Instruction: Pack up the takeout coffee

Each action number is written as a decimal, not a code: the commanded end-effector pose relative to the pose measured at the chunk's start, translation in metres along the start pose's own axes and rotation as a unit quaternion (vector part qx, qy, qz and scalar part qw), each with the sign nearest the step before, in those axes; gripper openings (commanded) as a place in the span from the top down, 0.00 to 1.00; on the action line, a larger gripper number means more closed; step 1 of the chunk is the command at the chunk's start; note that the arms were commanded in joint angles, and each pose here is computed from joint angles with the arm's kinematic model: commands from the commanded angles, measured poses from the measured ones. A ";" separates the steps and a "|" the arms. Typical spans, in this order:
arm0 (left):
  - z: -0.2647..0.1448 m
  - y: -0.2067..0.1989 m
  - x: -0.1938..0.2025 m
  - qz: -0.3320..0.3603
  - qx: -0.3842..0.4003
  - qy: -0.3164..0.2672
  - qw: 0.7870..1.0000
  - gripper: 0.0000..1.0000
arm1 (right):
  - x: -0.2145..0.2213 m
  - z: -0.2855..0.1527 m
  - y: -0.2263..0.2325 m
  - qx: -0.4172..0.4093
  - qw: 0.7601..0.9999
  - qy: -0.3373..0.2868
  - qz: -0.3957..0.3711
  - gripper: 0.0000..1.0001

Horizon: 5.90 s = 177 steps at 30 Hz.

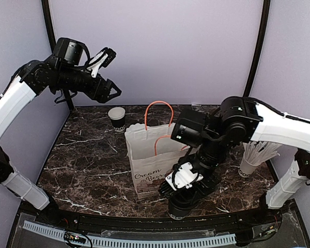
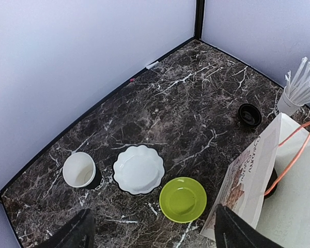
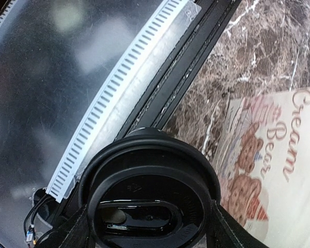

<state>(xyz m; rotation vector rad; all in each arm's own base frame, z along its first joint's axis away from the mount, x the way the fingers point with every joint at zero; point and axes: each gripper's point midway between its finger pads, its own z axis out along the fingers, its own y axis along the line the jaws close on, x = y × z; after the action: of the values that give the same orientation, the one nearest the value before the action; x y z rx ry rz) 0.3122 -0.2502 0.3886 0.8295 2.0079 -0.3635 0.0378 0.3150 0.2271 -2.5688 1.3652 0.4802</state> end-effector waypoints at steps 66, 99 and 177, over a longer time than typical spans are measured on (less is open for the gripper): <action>0.016 -0.299 0.170 0.330 0.285 0.177 0.882 0.13 | 0.011 -0.146 -0.038 0.121 0.963 -0.228 0.081 0.01; 0.054 -0.291 0.217 0.364 0.245 0.260 0.860 0.07 | 0.043 -0.134 -0.081 0.155 0.957 -0.201 0.141 0.02; -0.185 -0.176 -0.020 0.181 0.154 -0.105 0.966 0.37 | 0.002 -0.135 -0.189 0.066 0.917 -0.327 0.219 0.78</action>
<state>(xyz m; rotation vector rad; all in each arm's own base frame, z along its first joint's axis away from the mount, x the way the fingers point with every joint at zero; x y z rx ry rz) 0.0467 -0.3071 0.4888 1.4110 1.5733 -0.7477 0.2153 0.3643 0.3499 -1.7861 1.5668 1.0961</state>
